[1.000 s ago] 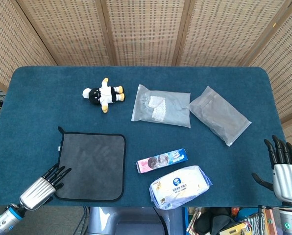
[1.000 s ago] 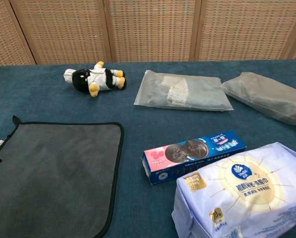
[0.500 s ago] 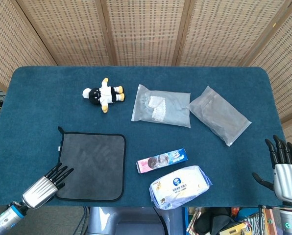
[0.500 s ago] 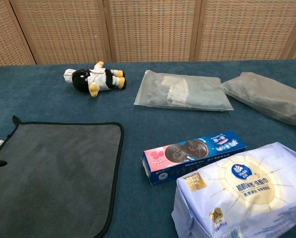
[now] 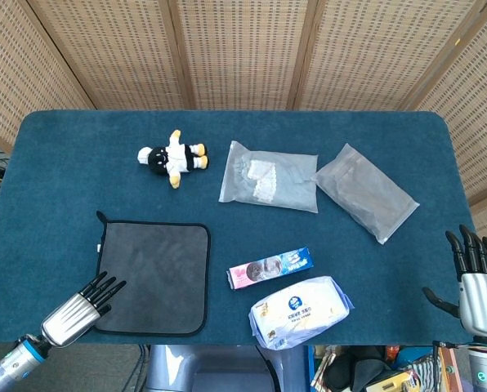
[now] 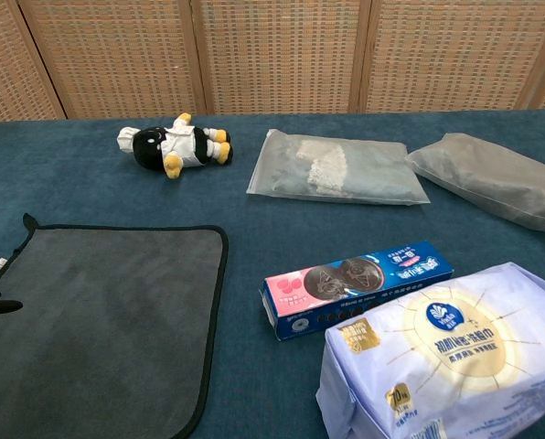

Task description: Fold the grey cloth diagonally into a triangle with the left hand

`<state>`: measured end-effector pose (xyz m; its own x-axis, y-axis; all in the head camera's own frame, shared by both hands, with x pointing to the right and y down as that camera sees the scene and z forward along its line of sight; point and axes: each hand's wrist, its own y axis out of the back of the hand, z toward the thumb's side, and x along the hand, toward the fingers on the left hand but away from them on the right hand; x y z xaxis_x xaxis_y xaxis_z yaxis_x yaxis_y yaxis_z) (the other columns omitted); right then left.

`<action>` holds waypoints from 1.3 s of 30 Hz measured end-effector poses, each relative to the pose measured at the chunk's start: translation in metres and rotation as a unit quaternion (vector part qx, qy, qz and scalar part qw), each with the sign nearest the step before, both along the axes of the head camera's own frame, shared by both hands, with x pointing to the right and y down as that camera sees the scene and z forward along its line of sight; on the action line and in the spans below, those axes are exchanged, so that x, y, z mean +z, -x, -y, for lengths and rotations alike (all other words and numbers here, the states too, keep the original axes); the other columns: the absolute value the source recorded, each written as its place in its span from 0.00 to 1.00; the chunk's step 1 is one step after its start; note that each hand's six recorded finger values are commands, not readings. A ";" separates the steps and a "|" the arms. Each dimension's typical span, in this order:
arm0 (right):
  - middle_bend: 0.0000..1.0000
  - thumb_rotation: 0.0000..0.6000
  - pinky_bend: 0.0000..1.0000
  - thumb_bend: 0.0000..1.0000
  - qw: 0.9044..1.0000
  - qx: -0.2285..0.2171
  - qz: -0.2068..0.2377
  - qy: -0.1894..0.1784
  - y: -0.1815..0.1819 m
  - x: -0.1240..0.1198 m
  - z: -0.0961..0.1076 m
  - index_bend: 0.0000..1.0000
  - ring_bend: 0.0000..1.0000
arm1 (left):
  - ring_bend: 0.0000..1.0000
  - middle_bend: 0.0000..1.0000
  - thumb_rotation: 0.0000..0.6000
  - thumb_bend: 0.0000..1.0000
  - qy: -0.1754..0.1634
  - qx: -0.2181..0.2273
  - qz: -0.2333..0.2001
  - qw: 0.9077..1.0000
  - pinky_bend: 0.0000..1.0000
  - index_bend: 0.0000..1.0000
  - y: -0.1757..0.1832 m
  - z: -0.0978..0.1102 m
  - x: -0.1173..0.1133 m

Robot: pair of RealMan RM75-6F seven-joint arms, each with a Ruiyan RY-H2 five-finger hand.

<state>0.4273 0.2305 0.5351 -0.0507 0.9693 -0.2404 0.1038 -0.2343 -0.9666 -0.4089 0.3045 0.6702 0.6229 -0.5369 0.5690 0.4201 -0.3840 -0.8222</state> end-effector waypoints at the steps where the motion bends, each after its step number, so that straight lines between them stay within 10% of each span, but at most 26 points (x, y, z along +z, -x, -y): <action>1: 0.00 1.00 0.00 0.00 1.000 0.000 0.000 0.000 0.000 0.000 0.000 0.00 0.00 | 0.00 0.00 1.00 0.14 0.000 -0.001 0.000 1.000 0.00 0.53 0.000 0.001 0.001; 39: 0.00 1.00 0.00 0.00 1.000 -0.006 0.003 0.005 0.003 0.002 -0.001 0.00 0.00 | 0.00 0.00 1.00 0.32 0.012 -0.010 0.001 1.000 0.00 0.58 -0.008 -0.001 0.007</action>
